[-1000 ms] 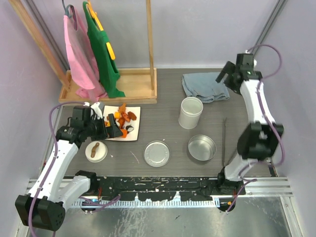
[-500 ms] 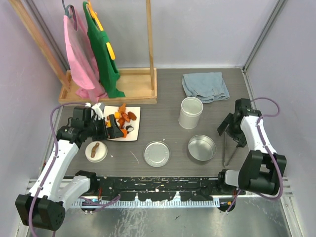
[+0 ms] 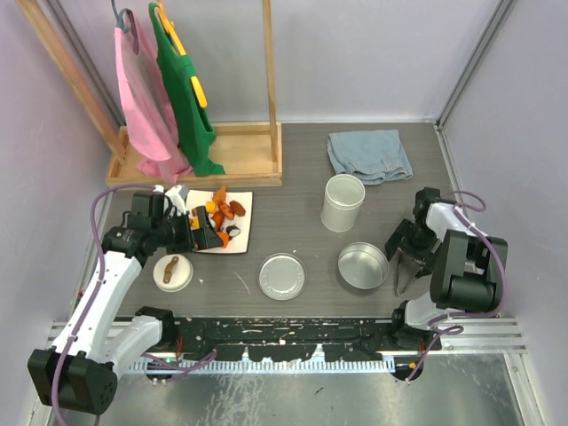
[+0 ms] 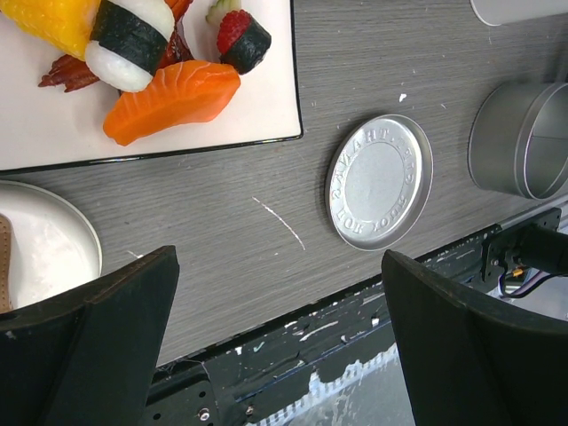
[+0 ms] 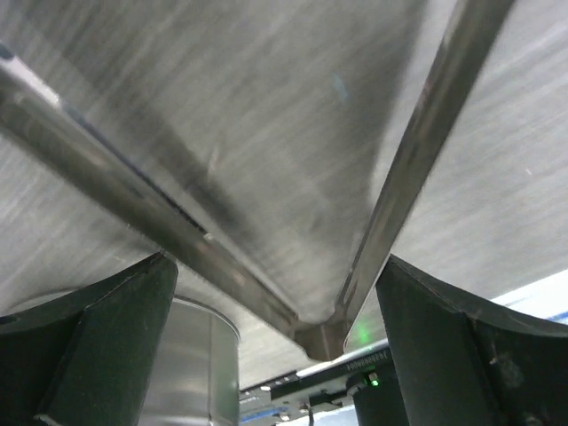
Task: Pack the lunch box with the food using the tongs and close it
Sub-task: Pick up the clamp at the center of the board.
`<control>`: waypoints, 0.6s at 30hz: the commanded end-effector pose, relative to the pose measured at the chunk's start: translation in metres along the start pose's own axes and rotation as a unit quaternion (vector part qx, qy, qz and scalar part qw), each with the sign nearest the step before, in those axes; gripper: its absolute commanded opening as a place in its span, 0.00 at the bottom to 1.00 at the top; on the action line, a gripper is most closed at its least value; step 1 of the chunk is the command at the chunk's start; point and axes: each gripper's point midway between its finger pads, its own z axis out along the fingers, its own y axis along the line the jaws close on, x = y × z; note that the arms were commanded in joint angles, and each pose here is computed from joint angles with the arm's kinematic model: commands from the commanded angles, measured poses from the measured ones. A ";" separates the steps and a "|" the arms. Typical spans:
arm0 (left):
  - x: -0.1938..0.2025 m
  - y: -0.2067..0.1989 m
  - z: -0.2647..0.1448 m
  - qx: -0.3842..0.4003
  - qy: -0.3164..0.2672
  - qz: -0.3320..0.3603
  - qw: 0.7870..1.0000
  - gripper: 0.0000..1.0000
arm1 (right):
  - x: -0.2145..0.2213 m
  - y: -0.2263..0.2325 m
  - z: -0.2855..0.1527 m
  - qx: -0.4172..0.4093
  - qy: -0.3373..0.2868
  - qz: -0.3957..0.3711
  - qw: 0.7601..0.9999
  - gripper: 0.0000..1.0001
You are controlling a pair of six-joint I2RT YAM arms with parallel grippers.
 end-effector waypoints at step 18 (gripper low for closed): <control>-0.005 -0.001 0.000 0.000 -0.010 0.009 1.000 0.98 | -0.109 0.053 0.016 -0.016 -0.013 -0.083 0.996 0.87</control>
